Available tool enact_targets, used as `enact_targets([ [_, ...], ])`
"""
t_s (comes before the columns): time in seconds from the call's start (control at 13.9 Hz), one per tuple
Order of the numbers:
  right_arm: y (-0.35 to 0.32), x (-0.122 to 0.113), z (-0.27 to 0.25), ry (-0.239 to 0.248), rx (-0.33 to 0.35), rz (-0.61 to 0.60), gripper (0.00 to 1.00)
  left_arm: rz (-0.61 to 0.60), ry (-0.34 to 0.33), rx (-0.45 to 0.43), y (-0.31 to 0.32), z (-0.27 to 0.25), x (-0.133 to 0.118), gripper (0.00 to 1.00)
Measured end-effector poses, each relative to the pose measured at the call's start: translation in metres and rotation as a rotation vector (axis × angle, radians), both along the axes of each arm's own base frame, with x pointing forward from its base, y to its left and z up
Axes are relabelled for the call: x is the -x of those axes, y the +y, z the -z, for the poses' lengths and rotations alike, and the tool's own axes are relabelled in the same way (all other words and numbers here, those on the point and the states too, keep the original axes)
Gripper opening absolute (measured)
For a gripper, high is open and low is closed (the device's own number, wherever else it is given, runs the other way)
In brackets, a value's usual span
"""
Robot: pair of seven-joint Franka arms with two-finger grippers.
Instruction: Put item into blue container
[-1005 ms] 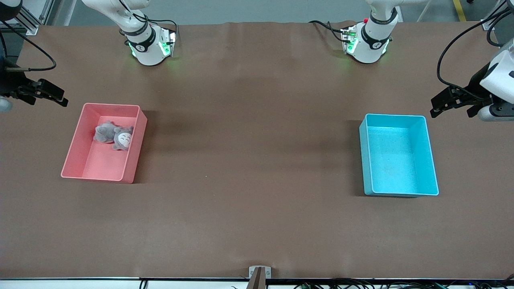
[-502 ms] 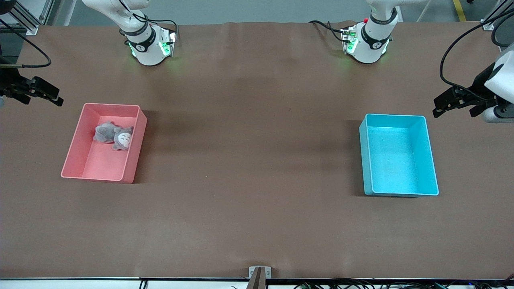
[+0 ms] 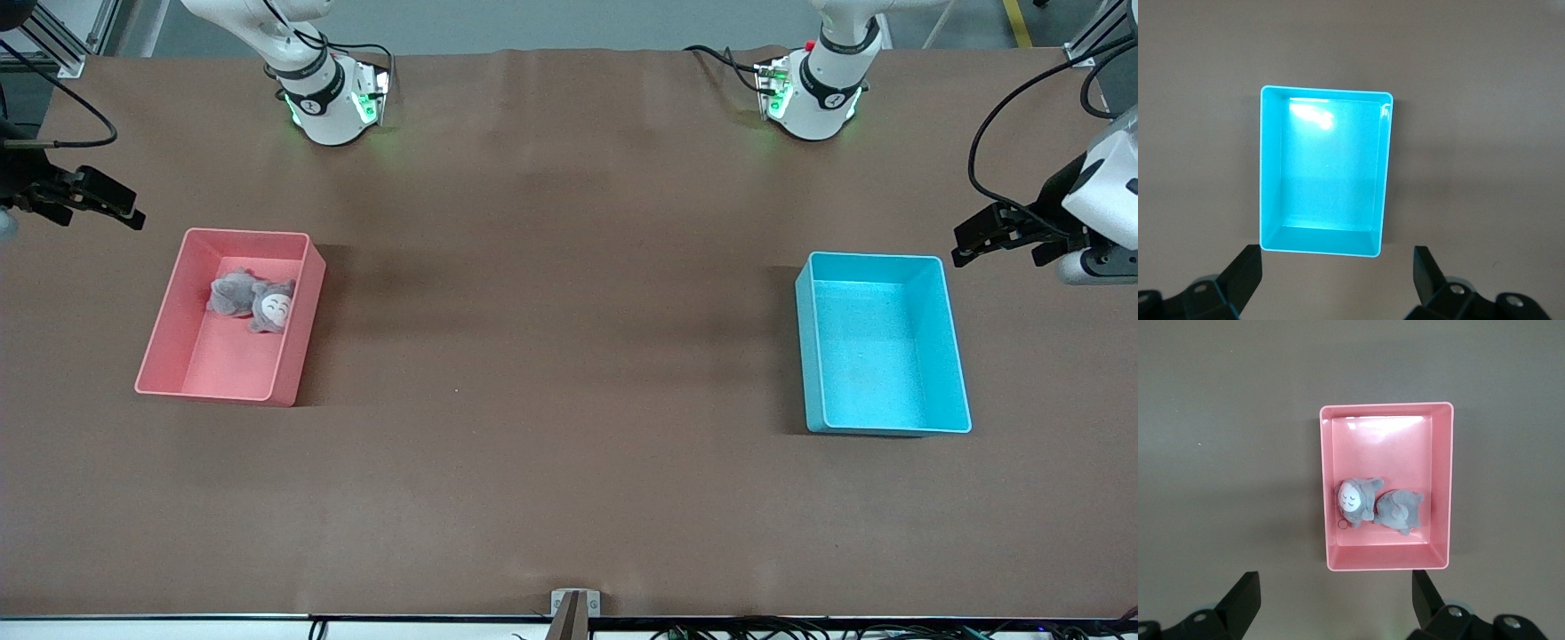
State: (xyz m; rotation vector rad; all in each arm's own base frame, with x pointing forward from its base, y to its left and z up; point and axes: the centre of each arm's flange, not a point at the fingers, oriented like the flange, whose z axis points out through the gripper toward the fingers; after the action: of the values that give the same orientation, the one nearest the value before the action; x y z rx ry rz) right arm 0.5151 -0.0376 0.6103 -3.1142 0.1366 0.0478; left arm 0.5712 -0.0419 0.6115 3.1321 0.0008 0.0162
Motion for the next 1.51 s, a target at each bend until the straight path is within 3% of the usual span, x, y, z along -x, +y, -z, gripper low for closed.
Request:
enact_targets([
  [0.86, -0.0003, -0.0057, -0.0063, -0.04, 0.004, -0.004, 1.0, 0.0, 0.01, 0.0, 0.0, 0.0055, -0.0019, 1.0],
  [1.51, -0.0013, -0.0074, -0.002, -0.03, 0.005, -0.04, 1.0, 0.0, 0.011, 0.0, 0.0002, 0.006, -0.0019, 1.0],
])
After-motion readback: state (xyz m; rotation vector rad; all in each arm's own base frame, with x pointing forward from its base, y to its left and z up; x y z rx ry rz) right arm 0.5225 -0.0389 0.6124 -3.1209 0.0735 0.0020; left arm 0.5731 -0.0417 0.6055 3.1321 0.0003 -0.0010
